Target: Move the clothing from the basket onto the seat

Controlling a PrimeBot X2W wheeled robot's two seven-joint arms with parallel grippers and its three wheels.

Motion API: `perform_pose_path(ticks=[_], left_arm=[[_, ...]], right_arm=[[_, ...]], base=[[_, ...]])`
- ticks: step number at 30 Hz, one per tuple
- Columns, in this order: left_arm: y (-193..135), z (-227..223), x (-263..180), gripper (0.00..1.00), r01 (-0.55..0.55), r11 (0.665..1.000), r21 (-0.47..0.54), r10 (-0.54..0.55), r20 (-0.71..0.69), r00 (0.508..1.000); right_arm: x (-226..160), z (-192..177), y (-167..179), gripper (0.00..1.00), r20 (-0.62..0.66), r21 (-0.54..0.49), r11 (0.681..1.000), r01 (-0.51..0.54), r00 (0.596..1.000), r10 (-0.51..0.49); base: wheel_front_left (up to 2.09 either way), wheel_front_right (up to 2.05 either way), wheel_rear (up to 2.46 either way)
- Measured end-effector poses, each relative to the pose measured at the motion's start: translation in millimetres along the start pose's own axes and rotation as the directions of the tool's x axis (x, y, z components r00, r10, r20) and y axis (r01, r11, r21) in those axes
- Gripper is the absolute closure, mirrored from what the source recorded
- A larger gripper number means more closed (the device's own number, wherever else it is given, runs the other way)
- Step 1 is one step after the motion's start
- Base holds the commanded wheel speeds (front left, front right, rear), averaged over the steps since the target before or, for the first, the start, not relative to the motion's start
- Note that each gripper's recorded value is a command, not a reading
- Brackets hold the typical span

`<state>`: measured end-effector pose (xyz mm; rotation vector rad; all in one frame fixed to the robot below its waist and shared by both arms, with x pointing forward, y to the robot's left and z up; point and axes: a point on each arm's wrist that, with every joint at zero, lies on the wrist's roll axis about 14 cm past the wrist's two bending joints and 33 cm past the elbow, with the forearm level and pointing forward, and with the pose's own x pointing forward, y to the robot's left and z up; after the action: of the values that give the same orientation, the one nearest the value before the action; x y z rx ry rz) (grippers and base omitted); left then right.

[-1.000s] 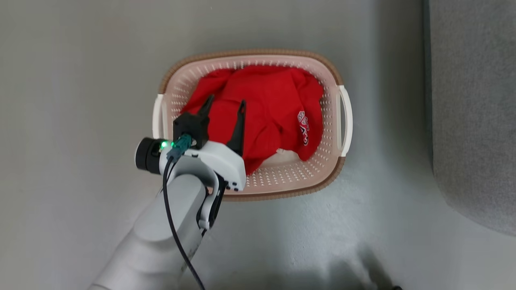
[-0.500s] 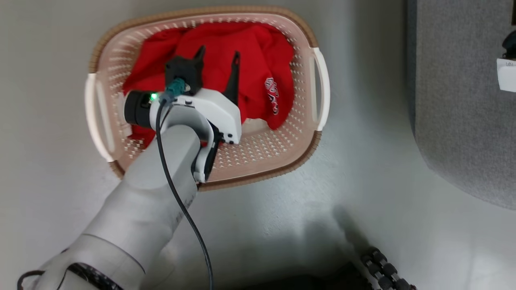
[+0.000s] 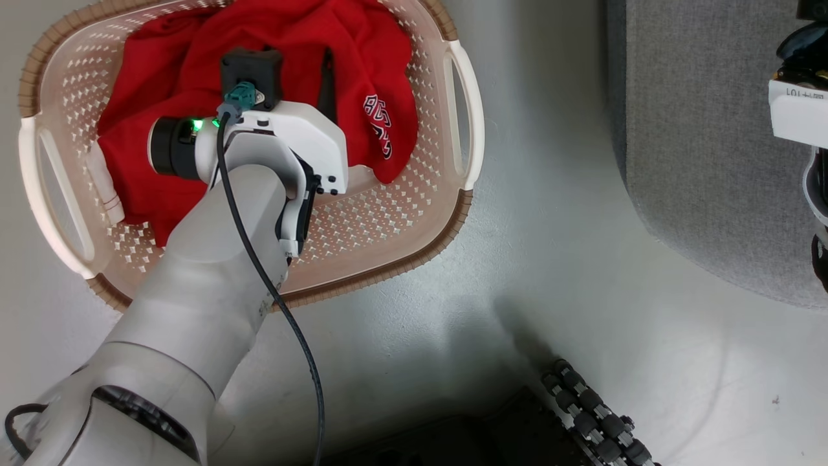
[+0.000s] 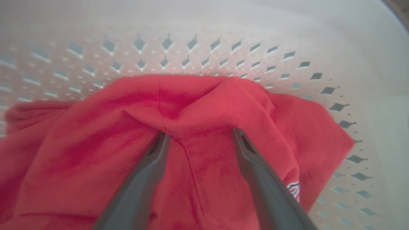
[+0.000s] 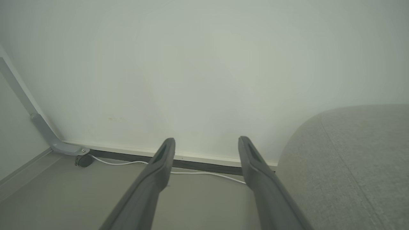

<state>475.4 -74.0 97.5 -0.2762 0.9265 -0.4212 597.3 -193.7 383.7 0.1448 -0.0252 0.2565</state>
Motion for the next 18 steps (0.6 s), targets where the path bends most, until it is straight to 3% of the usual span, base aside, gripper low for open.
perform_pose_path(ticks=[15,16,17,18], left_arm=[[10,-23,7,0.00,-0.022,0.998,0.057,0.032,-0.169,0.985],[10,-26,6,0.35,-0.020,0.998,0.067,0.032,-0.182,0.983],[11,-30,5,0.78,-0.019,0.996,0.084,0.036,-0.203,0.979],[12,-32,4,1.00,-0.018,0.996,0.092,0.038,-0.216,0.976]], right_arm=[[-7,-8,-8,0.00,-0.030,0.005,0.999,0.033,0.999,-0.033],[-7,-8,-8,0.00,-0.031,0.005,0.999,0.035,0.999,-0.034],[-7,-8,-9,0.00,-0.030,0.005,0.999,0.035,0.999,-0.035],[-7,-7,-9,0.00,-0.029,0.005,0.999,0.035,0.999,-0.035]], base=[[0.00,0.00,0.00],[0.00,0.00,0.00],[0.00,0.00,0.00],[0.00,0.00,0.00]])
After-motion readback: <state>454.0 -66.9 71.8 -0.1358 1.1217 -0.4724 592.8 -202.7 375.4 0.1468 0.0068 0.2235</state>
